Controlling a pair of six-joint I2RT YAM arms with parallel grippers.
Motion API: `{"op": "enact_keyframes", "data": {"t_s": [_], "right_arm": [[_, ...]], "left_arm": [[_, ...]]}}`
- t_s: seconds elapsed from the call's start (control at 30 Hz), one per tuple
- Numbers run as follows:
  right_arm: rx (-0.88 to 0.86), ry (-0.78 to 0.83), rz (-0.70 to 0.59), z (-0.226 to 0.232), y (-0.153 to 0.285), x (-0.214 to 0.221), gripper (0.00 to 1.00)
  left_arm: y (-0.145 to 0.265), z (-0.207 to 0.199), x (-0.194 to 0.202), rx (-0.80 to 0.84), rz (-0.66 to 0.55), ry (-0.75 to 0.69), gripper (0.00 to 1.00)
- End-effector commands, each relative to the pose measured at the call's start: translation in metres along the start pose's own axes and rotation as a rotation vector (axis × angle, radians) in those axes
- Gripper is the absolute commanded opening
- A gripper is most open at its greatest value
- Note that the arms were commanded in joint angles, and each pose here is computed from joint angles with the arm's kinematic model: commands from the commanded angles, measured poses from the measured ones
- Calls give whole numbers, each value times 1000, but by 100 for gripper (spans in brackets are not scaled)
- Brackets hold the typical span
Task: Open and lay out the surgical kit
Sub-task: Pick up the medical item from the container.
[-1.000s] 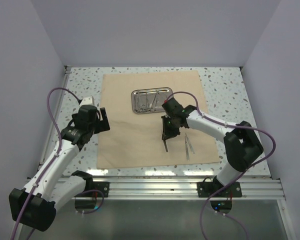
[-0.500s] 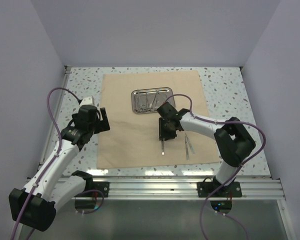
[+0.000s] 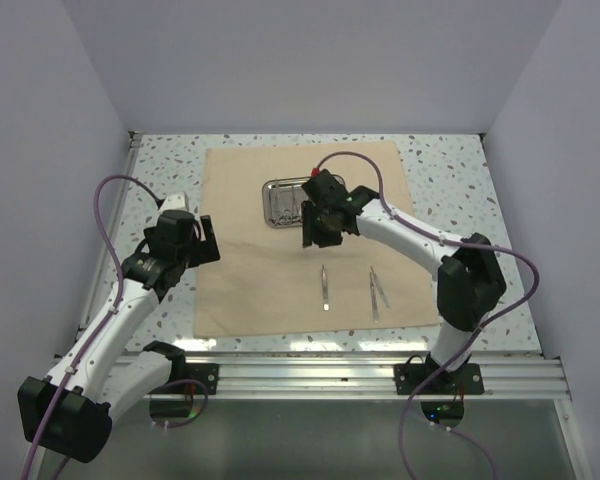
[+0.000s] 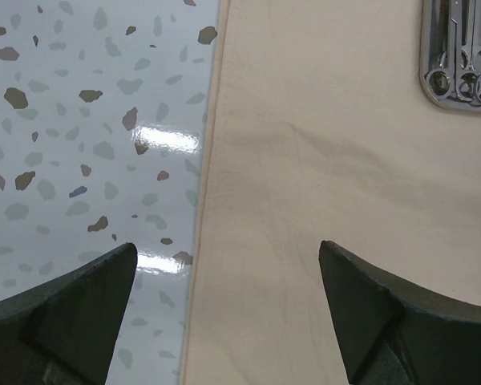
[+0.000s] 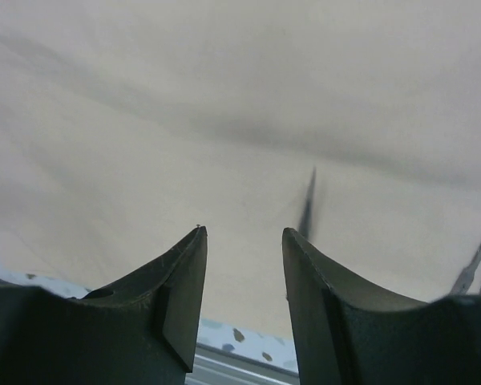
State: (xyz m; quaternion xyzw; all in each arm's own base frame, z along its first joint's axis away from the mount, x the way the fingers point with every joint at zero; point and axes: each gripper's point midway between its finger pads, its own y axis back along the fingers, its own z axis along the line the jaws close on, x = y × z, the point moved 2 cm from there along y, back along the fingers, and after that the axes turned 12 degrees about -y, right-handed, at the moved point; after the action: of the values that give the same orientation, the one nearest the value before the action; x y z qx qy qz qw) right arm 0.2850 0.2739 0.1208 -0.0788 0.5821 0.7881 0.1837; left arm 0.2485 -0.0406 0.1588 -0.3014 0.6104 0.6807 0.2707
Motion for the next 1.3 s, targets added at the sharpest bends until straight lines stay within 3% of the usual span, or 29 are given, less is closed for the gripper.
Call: {"op": "enact_keyframes", "data": {"t_s": [0.0, 0.33, 0.6, 1.27], "right_arm": [[21, 47, -66, 16, 0, -38, 46], [59, -14, -121, 32, -56, -130, 36], [92, -50, -172, 31, -87, -172, 36], [202, -43, -115, 4, -148, -156, 36]], "left_arm": [[2, 0, -8, -9, -35, 17, 100], [5, 2, -9, -11, -47, 22, 100], [3, 0, -8, -3, -44, 15, 100], [1, -11, -5, 29, -25, -22, 100]]}}
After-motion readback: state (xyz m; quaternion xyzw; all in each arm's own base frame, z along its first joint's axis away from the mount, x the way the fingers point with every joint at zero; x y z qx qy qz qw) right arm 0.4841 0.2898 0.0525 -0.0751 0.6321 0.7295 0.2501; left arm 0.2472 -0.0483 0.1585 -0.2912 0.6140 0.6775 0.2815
